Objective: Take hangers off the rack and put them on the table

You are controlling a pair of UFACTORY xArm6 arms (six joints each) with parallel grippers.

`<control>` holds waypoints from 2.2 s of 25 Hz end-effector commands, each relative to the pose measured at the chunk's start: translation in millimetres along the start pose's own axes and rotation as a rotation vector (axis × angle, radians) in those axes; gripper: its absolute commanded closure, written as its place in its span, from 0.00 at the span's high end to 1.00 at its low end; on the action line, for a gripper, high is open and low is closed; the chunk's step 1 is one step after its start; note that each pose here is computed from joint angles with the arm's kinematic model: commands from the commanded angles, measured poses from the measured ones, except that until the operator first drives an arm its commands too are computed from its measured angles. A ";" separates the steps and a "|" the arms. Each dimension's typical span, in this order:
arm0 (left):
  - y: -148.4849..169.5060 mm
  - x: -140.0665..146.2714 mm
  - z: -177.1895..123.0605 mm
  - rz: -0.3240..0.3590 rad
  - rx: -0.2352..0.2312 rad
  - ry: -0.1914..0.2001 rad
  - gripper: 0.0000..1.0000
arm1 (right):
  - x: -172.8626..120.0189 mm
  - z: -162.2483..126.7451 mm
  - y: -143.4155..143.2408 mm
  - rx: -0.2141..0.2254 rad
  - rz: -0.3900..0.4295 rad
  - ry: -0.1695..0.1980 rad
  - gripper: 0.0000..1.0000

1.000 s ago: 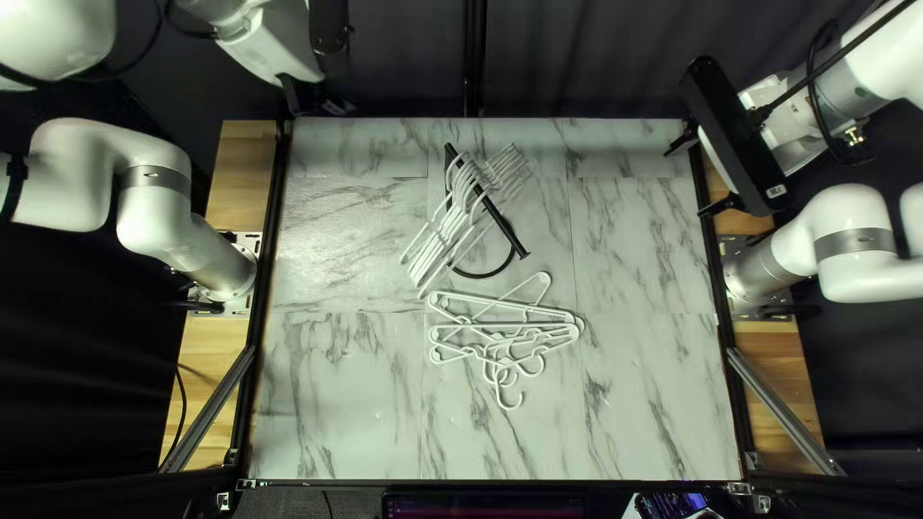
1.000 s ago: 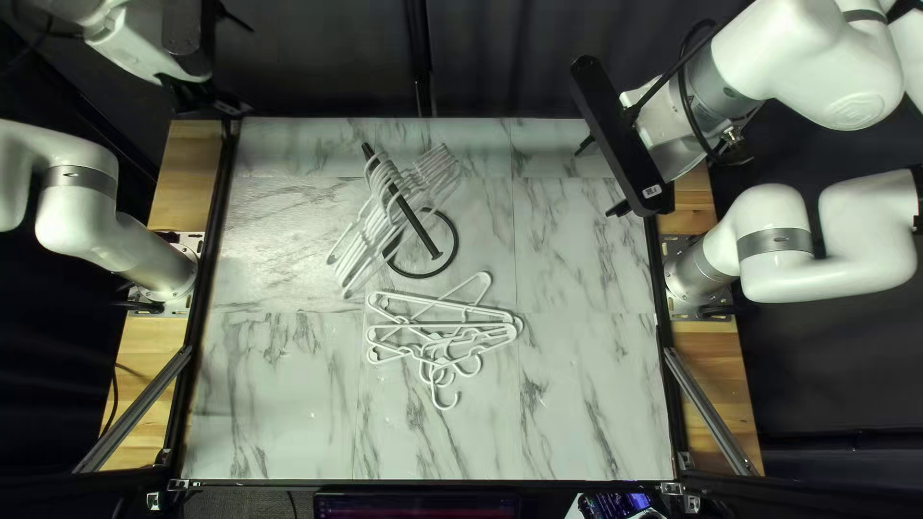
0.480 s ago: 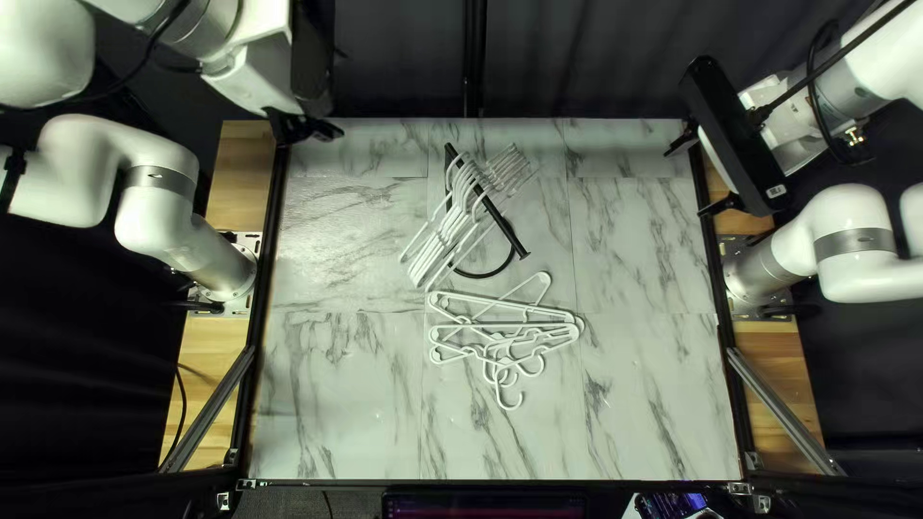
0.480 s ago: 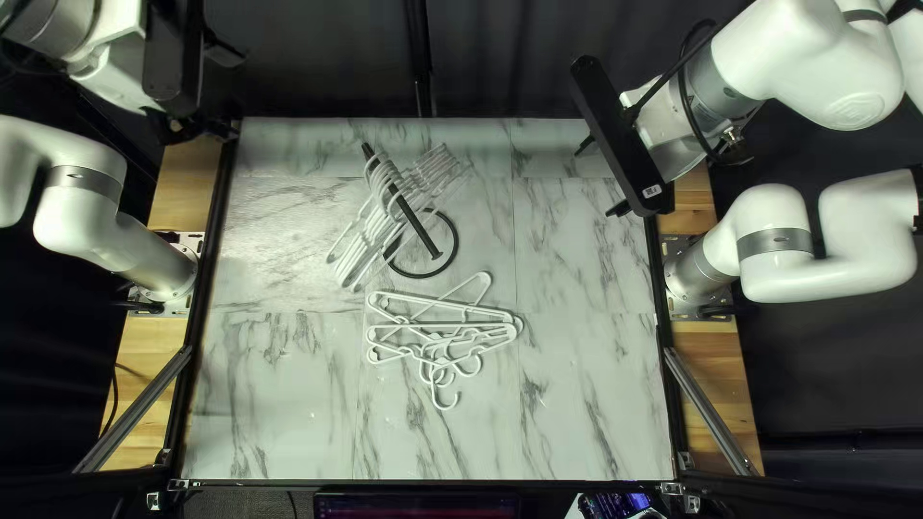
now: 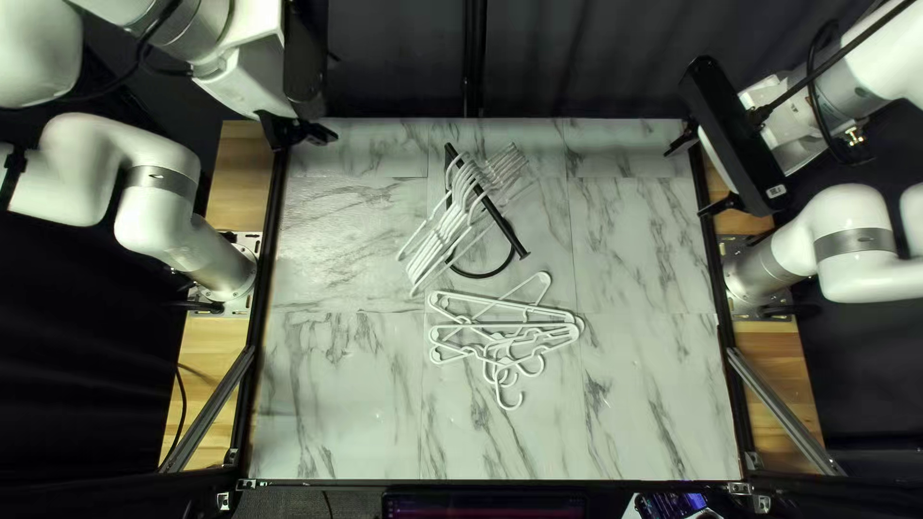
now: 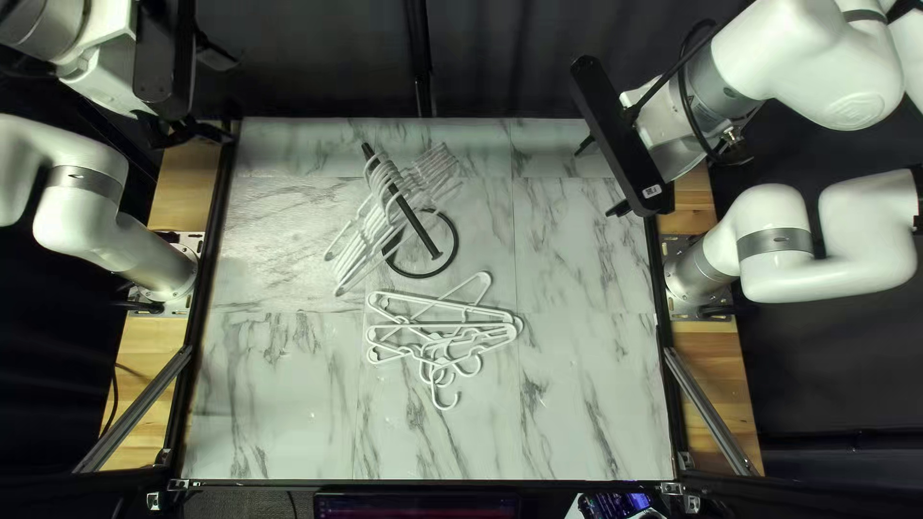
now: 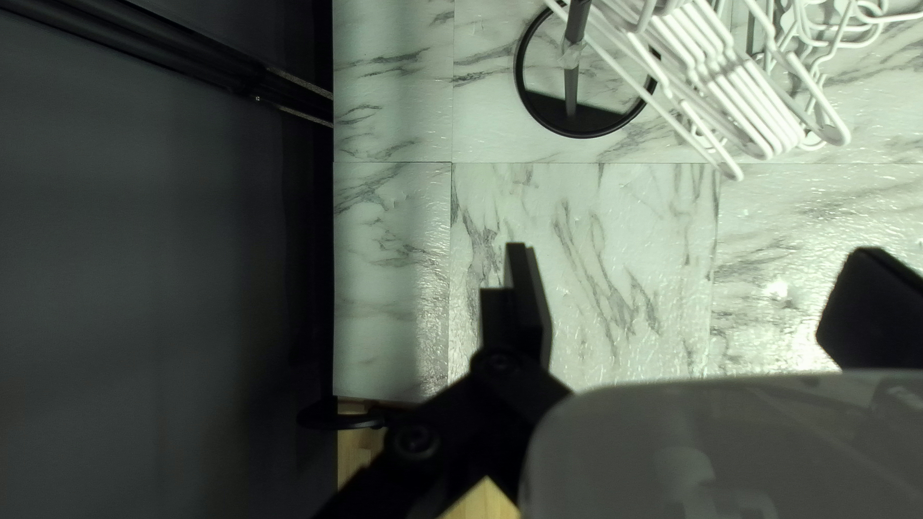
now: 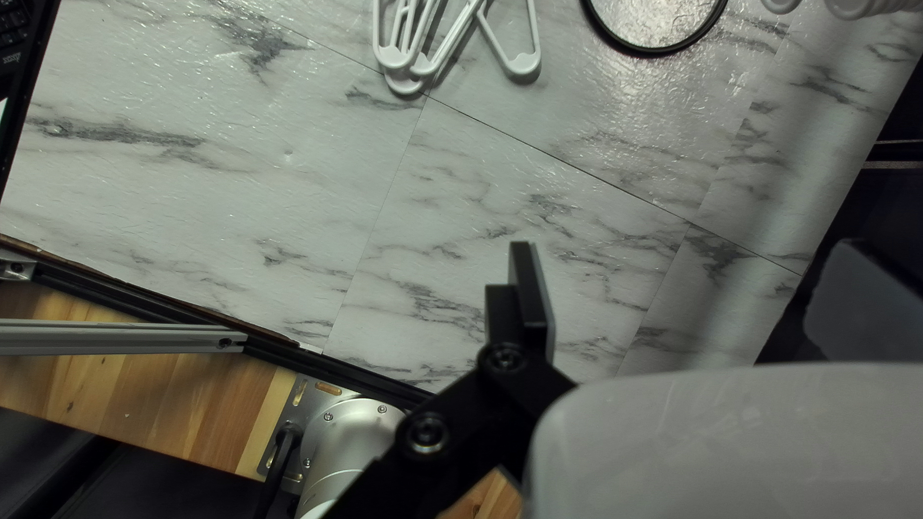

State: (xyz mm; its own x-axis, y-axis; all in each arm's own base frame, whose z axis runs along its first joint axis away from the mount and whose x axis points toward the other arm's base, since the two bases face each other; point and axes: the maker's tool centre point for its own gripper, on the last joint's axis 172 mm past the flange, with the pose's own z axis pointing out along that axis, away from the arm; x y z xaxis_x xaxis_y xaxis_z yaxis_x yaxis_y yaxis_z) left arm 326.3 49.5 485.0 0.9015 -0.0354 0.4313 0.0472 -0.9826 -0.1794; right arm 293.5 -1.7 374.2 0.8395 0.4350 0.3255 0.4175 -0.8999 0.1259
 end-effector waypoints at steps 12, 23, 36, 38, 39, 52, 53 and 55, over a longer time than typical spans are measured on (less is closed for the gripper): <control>-14.7 78.8 -5.9 -0.064 0.020 0.205 1.00 | 0.0 0.0 0.0 0.000 0.000 0.000 1.00; -13.5 82.0 -1.8 -0.062 0.013 0.201 1.00 | 0.0 0.0 0.0 0.000 0.000 0.000 1.00; -15.9 80.2 0.7 -0.067 0.012 0.194 1.00 | 0.0 0.0 0.0 0.000 0.000 0.000 1.00; -28.4 82.7 12.1 -0.052 0.065 0.141 1.00 | 0.0 0.0 0.0 0.000 0.000 0.000 1.00; -34.6 84.5 19.6 -0.043 0.092 0.116 1.00 | 0.0 0.0 0.0 0.000 0.000 0.000 1.00; -36.5 82.0 35.1 -0.031 0.112 0.098 1.00 | 0.0 0.0 0.0 0.000 0.000 0.000 1.00; -31.3 80.2 29.9 -0.034 0.100 0.119 1.00 | 0.0 0.0 0.0 0.000 0.000 0.000 1.00; -24.6 75.7 25.1 -0.037 0.090 0.140 1.00 | 0.0 0.0 0.0 0.000 0.000 0.000 1.00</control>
State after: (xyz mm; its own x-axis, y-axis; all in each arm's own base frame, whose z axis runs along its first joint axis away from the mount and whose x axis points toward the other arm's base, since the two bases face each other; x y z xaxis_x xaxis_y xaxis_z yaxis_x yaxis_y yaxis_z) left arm 410.4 85.5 497.9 0.8463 -0.0320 0.5317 0.1253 -0.9582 -0.2571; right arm 293.5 -1.7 374.2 0.8395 0.4350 0.3255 0.4175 -0.8999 0.1259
